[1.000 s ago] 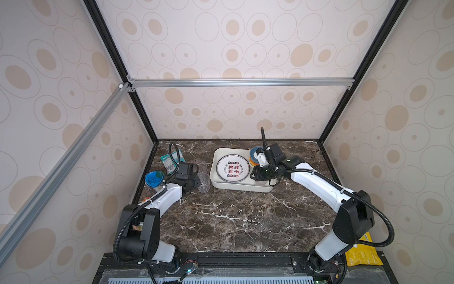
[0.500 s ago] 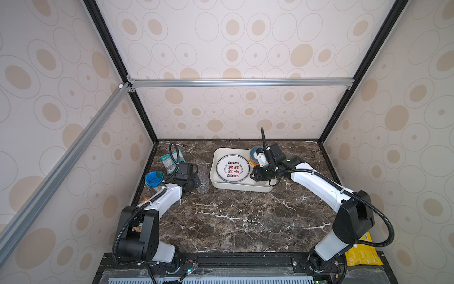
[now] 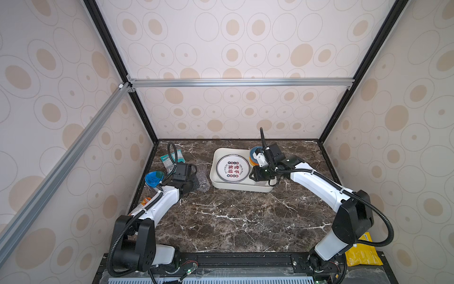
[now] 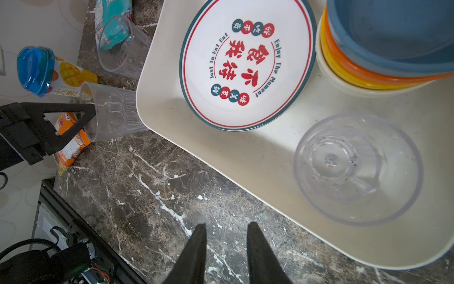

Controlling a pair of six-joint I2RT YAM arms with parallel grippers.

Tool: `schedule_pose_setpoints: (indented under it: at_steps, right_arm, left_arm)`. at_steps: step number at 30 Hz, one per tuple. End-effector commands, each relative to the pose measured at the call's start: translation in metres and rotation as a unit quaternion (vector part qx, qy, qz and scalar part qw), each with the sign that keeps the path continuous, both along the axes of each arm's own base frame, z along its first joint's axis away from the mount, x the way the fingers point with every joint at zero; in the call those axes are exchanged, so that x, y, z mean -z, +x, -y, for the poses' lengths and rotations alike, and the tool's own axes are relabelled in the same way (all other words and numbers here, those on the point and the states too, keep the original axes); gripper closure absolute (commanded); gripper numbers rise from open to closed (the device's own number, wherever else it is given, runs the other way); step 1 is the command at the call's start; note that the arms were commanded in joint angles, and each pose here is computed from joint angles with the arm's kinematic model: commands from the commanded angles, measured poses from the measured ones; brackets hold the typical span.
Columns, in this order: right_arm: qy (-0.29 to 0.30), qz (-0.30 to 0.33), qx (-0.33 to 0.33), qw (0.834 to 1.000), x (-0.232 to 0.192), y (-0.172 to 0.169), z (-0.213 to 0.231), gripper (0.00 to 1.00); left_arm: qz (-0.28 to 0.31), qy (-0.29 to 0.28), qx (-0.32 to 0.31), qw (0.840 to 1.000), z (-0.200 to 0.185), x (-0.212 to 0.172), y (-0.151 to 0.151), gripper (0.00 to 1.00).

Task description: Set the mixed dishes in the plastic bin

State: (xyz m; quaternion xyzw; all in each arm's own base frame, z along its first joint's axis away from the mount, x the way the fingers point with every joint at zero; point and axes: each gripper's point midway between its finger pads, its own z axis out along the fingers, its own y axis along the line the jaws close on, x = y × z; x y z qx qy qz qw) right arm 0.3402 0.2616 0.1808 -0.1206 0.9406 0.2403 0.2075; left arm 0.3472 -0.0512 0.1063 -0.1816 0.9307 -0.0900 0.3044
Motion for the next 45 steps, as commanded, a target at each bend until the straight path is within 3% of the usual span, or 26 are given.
schedule_pose_setpoints:
  at_steps: [1,10,21,35,45]
  right_arm:
    - [0.006,-0.004,-0.02,1.0,-0.007,-0.004,-0.012,0.68]
    - [0.014,-0.006,-0.031,0.999,-0.02,-0.006,-0.024,0.65]
    - [0.016,-0.005,-0.021,1.0,-0.042,-0.004,-0.026,0.6]
    - [-0.002,-0.008,-0.006,1.0,-0.064,0.002,-0.034,0.55]
    - [-0.038,-0.017,-0.011,0.999,-0.059,0.009,-0.054,0.54]
  left_arm:
    - [0.032,-0.01,0.017,0.999,0.005,-0.036,0.006,0.99]
    - [0.058,-0.028,0.043,0.997,0.017,-0.079,0.004,1.0]
    - [0.087,-0.054,0.102,0.989,0.072,-0.114,0.015,1.0]
    - [0.096,-0.079,0.171,0.977,0.15,-0.121,0.026,1.0]
    - [0.094,-0.086,0.189,0.974,0.174,-0.118,0.025,1.0]
